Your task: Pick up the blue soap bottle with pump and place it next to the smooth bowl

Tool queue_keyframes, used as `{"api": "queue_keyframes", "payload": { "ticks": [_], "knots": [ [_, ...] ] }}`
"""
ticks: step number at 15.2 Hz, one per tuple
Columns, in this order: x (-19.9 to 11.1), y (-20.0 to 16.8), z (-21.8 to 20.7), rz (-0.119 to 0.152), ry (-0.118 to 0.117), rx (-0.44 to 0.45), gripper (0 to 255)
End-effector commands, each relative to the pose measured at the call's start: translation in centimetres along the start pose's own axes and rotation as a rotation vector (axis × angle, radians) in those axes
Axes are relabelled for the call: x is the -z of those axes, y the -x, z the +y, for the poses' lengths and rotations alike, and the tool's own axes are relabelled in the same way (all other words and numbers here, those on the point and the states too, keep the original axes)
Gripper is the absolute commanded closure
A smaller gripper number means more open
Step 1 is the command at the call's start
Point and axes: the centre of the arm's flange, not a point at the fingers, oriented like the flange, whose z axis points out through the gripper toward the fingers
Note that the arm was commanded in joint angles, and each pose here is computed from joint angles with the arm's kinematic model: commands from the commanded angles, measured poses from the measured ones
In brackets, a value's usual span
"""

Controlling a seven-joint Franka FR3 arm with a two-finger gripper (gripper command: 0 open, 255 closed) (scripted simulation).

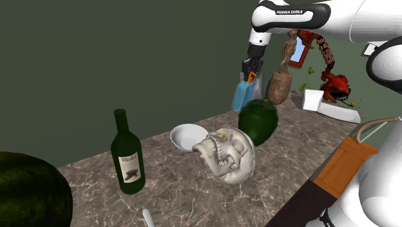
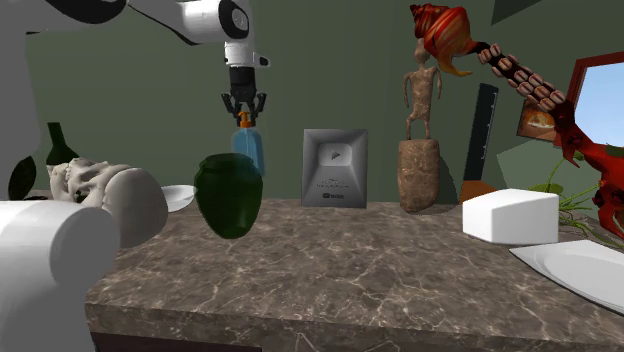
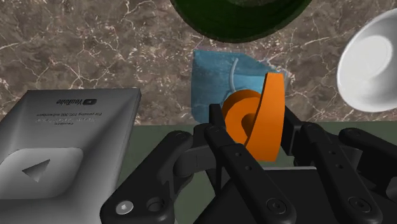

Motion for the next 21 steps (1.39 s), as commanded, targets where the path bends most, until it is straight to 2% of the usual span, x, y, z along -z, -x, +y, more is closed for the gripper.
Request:
{"api": "queue_keyframes", "payload": {
  "ticks": [1,12,21],
  "knots": [
    [0.2,-0.6,-2.5,0.000,0.000,-0.001,255],
    [0.2,-3.0,-16.4,0.000,0.000,-0.001,255],
    [-4.5,-3.0,-16.4,0.000,0.000,-0.001,255]
  ]
}}
